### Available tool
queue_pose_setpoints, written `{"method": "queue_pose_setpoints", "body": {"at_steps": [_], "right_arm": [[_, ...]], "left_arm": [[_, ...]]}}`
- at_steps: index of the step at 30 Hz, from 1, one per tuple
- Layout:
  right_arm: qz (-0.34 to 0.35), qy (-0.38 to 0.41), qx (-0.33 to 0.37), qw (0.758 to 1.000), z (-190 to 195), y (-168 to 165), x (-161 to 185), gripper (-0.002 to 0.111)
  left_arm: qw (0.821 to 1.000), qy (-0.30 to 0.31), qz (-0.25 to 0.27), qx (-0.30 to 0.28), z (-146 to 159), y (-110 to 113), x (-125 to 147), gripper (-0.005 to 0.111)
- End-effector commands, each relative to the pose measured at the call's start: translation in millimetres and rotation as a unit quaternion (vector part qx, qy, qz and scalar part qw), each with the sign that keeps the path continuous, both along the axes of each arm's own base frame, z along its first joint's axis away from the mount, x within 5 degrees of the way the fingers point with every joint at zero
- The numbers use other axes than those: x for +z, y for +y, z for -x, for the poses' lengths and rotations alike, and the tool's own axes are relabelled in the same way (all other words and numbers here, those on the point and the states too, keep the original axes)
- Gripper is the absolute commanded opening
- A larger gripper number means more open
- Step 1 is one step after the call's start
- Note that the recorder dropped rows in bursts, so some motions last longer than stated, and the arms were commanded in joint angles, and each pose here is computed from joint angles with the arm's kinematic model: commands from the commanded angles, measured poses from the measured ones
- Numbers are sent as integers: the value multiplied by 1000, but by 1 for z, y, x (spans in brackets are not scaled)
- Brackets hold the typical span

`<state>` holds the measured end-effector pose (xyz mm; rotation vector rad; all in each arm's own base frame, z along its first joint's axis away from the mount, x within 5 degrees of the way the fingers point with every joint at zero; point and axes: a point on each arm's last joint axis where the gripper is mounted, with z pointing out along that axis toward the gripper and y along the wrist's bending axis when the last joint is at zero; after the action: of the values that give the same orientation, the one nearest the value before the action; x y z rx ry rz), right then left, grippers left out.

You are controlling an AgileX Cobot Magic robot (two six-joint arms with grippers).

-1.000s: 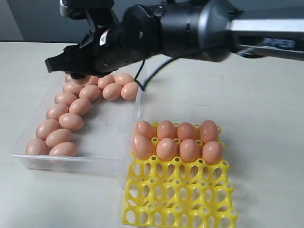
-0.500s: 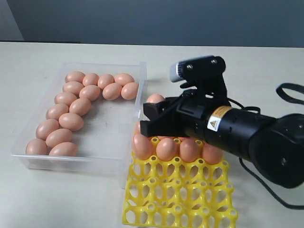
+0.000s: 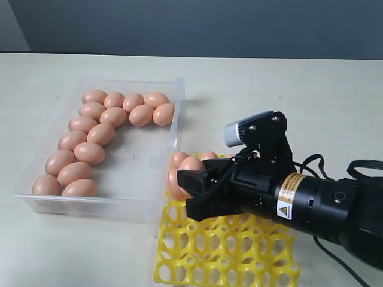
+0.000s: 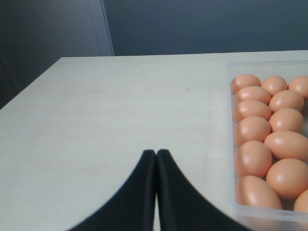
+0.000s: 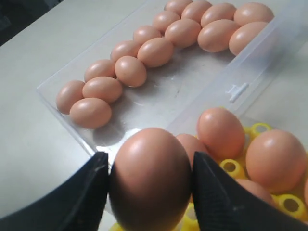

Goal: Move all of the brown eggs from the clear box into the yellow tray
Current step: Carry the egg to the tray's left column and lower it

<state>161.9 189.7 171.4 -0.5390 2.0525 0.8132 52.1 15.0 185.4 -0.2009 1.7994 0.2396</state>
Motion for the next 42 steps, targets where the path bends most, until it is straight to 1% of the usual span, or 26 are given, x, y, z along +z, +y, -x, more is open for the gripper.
{"method": "queue_pose_setpoints", "body": {"at_steps": [1, 3, 6, 13, 21, 34, 39, 42], "right_arm": [[-16, -18, 40, 999, 3, 6, -2, -1], [-15, -14, 57, 998, 5, 8, -6, -1], [-2, 1, 57, 998, 4, 10, -16, -1], [-18, 8, 66, 998, 1, 17, -34, -1], [-3, 30, 68, 997, 0, 19, -55, -1], [18, -17, 89, 996, -1, 19, -56, -1], [20, -17, 47, 999, -7, 16, -58, -1], [24, -11, 42, 999, -8, 15, -62, -1]], "left_arm": [[1000, -6, -1, -2, 0, 0, 0, 0], [1000, -6, -1, -2, 0, 0, 0, 0], [1000, -6, -1, -2, 0, 0, 0, 0], [1000, -6, -1, -2, 0, 0, 0, 0], [1000, -6, -1, -2, 0, 0, 0, 0], [1000, -6, -1, -2, 0, 0, 0, 0], [1000, -6, -1, -2, 0, 0, 0, 0], [1000, -6, -1, -2, 0, 0, 0, 0]]}}
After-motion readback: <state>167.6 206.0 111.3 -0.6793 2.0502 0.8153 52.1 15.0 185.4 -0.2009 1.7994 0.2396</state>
